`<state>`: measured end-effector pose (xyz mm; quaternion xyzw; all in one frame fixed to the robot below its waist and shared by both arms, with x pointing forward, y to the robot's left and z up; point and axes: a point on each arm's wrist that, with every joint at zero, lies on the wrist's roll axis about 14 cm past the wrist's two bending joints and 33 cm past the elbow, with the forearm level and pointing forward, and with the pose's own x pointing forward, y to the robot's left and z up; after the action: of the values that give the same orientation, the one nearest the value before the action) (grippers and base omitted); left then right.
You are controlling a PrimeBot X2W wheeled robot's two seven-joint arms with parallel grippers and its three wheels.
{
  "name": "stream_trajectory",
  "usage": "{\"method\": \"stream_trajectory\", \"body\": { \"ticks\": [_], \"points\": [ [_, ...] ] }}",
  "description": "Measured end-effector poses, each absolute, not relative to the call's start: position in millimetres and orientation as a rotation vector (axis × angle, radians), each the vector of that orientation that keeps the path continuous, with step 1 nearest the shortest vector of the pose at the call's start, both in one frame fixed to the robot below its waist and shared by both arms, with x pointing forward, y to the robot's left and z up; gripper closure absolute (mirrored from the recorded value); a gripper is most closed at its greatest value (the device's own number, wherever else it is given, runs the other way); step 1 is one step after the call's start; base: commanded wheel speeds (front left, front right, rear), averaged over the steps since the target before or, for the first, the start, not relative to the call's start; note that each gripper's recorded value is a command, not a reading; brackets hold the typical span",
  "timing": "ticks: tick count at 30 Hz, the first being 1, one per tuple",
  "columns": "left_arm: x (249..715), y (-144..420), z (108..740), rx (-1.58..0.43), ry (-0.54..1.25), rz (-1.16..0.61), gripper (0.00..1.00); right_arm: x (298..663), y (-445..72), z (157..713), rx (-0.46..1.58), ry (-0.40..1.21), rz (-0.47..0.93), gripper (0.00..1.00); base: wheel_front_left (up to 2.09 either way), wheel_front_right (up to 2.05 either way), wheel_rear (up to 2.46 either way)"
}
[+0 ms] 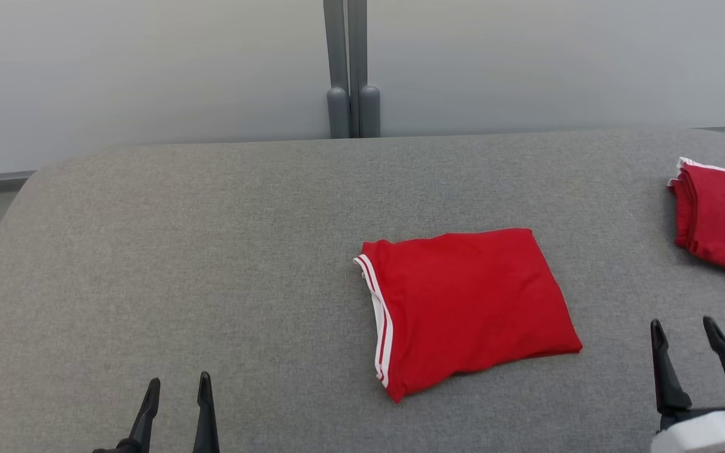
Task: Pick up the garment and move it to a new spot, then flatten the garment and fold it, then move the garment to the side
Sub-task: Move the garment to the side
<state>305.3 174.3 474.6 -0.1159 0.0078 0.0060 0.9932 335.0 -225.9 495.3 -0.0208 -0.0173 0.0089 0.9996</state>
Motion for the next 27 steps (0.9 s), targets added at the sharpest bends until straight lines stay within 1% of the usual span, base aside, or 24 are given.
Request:
{"method": "stream_trajectory", "body": {
  "ticks": [3,6,8,10,12,16,21,24,25,26,27],
  "points": [
    [307,171,473,-0.233,0.024,-0.004,0.0,355,-221,525,-0.026,-0.127,0.041,0.0,0.0,0.0,0.0],
    [310,165,471,-0.23,0.034,-0.026,0.0,373,-210,527,-0.026,-0.125,0.111,0.0,0.0,0.0,0.0],
    [316,163,471,-0.228,0.032,-0.035,0.0,388,-200,511,-0.032,-0.032,0.169,0.0,0.0,0.0,0.0],
    [324,159,472,-0.228,0.032,-0.05,0.0,410,-189,494,-0.035,0.106,0.218,0.0,0.0,0.0,0.0],
    [329,152,468,-0.226,0.046,-0.076,0.0,427,-184,479,-0.093,0.234,0.253,0.0,0.0,0.0,0.0],
    [346,146,470,-0.23,0.041,-0.096,0.0,452,-176,447,-0.103,0.43,0.275,0.0,0.0,0.0,0.0],
    [352,147,464,-0.23,0.058,-0.085,0.0,456,-162,393,-0.066,0.661,0.3,0.0,0.0,0.0,0.0],
    [348,156,459,-0.223,0.074,-0.05,0.0,458,-152,376,-0.043,0.735,0.317,0.0,0.0,0.0,0.0],
    [347,160,459,-0.221,0.075,-0.039,0.0,460,-146,375,-0.021,0.739,0.325,0.25,0.0,0.0,0.0],
    [345,163,458,-0.219,0.077,-0.026,0.0,464,-141,376,0.007,0.732,0.331,1.0,0.0,0.0,0.0],
    [344,167,458,-0.215,0.078,-0.012,0.0,469,-135,380,0.039,0.711,0.337,1.0,0.0,0.0,0.0]
  ]
}}
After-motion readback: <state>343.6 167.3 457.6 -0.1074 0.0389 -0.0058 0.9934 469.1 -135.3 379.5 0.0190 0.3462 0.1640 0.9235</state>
